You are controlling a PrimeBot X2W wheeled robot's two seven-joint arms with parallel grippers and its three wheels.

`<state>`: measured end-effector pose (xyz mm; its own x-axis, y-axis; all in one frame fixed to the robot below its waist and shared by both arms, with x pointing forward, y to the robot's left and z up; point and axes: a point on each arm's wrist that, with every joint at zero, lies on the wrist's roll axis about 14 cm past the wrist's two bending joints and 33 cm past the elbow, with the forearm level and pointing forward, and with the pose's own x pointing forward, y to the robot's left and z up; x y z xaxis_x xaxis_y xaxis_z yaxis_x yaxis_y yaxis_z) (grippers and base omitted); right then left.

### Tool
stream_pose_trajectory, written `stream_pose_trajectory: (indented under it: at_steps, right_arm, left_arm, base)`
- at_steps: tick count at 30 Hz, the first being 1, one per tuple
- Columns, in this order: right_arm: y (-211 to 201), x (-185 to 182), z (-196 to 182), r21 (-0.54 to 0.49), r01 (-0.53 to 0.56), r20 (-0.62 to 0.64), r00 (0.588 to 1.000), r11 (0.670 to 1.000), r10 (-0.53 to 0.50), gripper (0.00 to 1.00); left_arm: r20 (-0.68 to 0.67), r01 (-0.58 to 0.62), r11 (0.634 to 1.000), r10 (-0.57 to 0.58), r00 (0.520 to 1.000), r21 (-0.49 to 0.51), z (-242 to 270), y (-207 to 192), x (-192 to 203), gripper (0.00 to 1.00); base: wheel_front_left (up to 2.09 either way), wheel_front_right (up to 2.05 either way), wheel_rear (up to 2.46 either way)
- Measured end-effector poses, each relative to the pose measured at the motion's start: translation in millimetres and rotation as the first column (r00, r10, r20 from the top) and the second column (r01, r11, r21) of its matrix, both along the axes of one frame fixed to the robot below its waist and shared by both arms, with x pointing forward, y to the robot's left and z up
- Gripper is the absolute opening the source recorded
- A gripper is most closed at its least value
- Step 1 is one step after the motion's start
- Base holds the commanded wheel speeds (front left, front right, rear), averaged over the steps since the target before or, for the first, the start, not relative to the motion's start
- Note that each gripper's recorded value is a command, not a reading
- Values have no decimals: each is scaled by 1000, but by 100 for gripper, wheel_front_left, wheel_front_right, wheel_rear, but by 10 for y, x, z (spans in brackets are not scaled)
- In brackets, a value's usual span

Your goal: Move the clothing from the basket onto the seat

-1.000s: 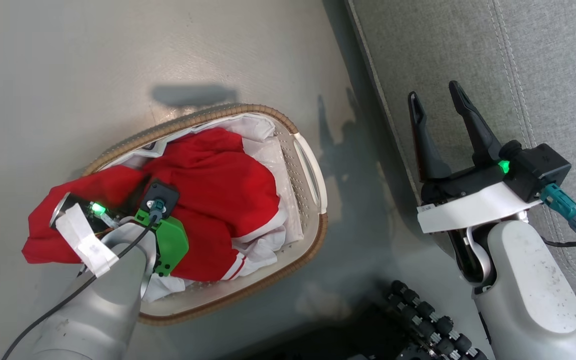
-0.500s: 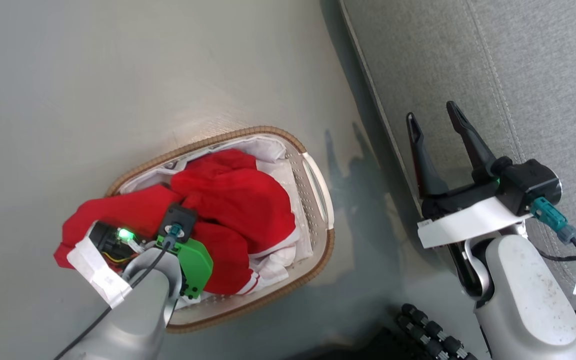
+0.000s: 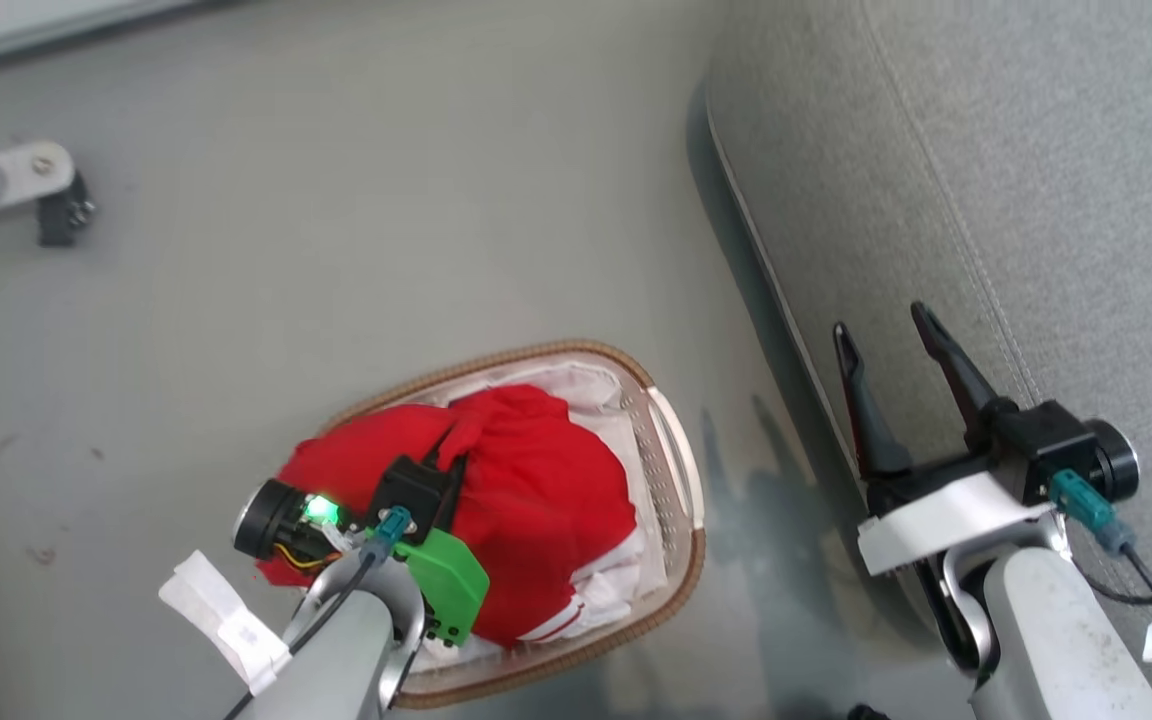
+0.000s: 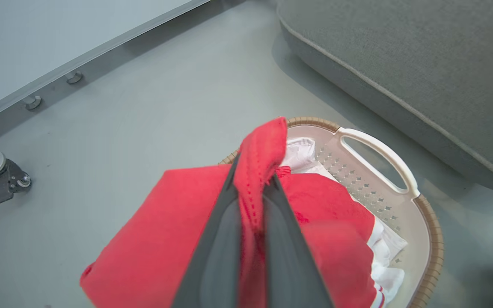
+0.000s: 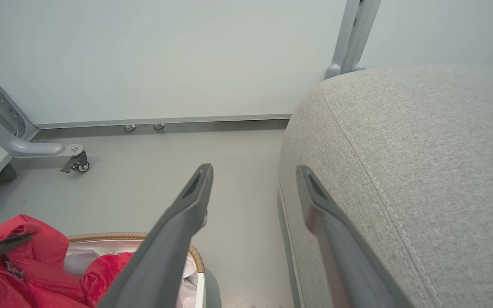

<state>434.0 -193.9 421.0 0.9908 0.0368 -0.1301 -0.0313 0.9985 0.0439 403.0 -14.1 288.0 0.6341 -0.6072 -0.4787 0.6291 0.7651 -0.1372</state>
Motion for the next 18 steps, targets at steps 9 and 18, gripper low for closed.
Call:
stream_pose_trajectory:
  at_steps: [9,18]
  right_arm:
    - [120,-229,304,-11,-30,63,998,999,31,100]
    - [319,-368,684,-21,-86,164,983,996,89,100]
  left_arm:
    - [253,44,997,-27,967,-60,927,-17,132,0]
    - [530,100,995,-71,845,-27,1945,69,336,0]
  base:
    - [0,0,0]
    - [0,0,0]
